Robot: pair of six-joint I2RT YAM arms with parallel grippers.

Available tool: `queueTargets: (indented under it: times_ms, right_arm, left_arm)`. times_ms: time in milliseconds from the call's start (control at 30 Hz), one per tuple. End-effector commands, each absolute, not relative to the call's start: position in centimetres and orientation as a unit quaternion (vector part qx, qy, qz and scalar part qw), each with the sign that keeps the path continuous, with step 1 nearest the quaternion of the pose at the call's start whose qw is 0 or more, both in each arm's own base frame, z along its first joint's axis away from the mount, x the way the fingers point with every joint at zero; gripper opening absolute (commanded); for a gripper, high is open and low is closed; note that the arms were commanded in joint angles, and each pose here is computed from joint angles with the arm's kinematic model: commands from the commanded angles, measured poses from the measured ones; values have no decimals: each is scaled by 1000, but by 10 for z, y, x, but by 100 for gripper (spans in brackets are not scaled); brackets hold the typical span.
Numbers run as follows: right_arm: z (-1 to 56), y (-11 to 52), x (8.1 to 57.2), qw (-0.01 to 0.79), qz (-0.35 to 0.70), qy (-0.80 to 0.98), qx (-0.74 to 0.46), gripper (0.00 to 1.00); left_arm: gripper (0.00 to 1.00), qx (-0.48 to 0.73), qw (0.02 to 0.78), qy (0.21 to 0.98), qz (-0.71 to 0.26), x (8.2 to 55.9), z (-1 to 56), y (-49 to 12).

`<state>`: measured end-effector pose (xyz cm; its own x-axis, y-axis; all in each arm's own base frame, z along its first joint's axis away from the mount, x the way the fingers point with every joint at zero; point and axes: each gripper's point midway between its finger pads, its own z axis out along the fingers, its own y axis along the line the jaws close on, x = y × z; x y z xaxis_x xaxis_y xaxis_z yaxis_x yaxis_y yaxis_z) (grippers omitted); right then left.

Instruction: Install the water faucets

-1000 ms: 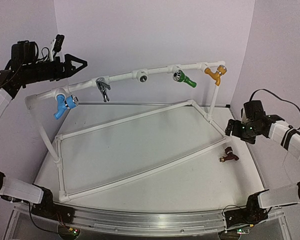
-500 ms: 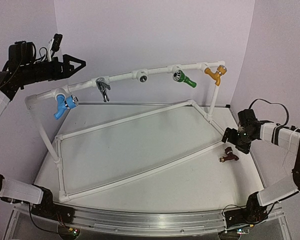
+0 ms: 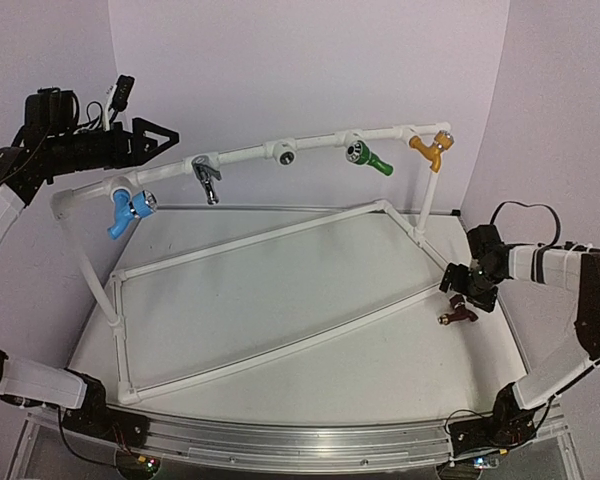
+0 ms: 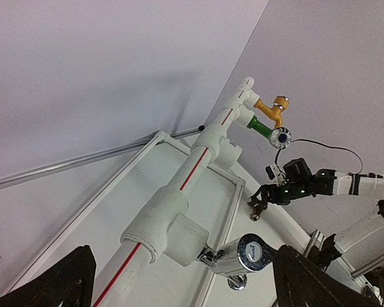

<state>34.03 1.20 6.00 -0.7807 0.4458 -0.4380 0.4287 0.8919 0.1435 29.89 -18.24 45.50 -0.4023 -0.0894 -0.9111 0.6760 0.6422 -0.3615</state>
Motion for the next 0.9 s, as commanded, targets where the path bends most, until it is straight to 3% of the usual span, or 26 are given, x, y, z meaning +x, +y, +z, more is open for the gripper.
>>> queueTargets:
  times_ms: [0,367,500,633,767,867]
  right_arm:
    - [54,-4,364,254,-32,940,224,98]
    - [12,-7,376,200,-17,963,179,85]
    - [14,3,372,196,-6,966,169,73]
    - [14,15,364,193,10,969,154,51]
    - [20,29,360,205,3,971,123,16]
    - [42,55,360,238,5,968,84,9]
  left_arm:
    - [100,216,509,730,-403,287,464,-191]
    - [100,217,491,727,-429,279,462,-197]
    - [100,215,486,727,-435,280,461,-200]
    - [100,209,488,729,-433,283,461,-200]
    - [100,201,492,732,-427,287,462,-198]
    - [100,196,499,734,-417,289,465,-198]
